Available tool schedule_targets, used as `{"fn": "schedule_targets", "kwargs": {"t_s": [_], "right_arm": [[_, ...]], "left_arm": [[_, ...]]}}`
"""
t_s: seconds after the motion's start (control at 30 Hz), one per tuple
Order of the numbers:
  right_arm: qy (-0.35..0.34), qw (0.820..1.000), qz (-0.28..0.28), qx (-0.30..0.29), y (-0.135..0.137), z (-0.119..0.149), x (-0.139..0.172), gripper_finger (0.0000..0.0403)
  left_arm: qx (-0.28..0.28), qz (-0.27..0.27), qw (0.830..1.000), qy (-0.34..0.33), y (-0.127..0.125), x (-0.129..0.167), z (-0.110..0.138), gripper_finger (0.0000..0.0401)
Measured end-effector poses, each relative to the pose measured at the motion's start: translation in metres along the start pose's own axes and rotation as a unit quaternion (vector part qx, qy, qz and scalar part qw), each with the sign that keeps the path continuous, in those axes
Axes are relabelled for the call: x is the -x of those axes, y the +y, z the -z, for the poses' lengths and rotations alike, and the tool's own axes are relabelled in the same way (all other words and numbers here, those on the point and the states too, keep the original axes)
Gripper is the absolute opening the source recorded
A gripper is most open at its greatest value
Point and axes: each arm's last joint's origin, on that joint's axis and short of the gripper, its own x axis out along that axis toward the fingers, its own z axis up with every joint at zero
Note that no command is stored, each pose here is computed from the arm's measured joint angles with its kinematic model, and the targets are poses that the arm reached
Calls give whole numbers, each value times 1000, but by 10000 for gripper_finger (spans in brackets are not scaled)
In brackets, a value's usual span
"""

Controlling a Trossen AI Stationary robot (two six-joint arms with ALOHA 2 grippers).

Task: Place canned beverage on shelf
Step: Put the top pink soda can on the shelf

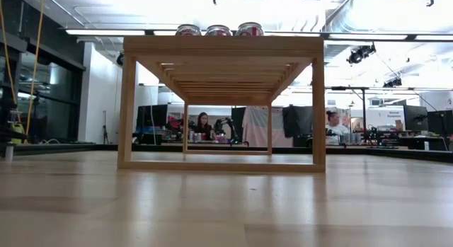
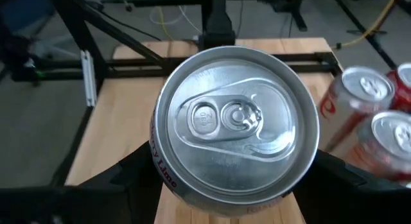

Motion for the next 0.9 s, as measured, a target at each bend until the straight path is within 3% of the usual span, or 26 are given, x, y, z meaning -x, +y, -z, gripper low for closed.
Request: {"fn": "schedule_targets", "kwargs": {"t_s": [0.23,0.4,0.57,0.9], "right_arm": [[-27,999,-28,-5,-4,-16,-1,264],[-15,999,-47,2,-1,-14,-21,264],[-2,999,-48,21,-2,-11,-38,264],[-20,997,-66,19,-8,-14,-44,264]], "left_arm": [[-62,9,998,27,-8,-31,-2,354],[-47,-2,997,69,-5,-59,12,356],[-29,43,993,110,-6,-80,26,357],[-30,69,989,128,-4,-98,42,355]]}}
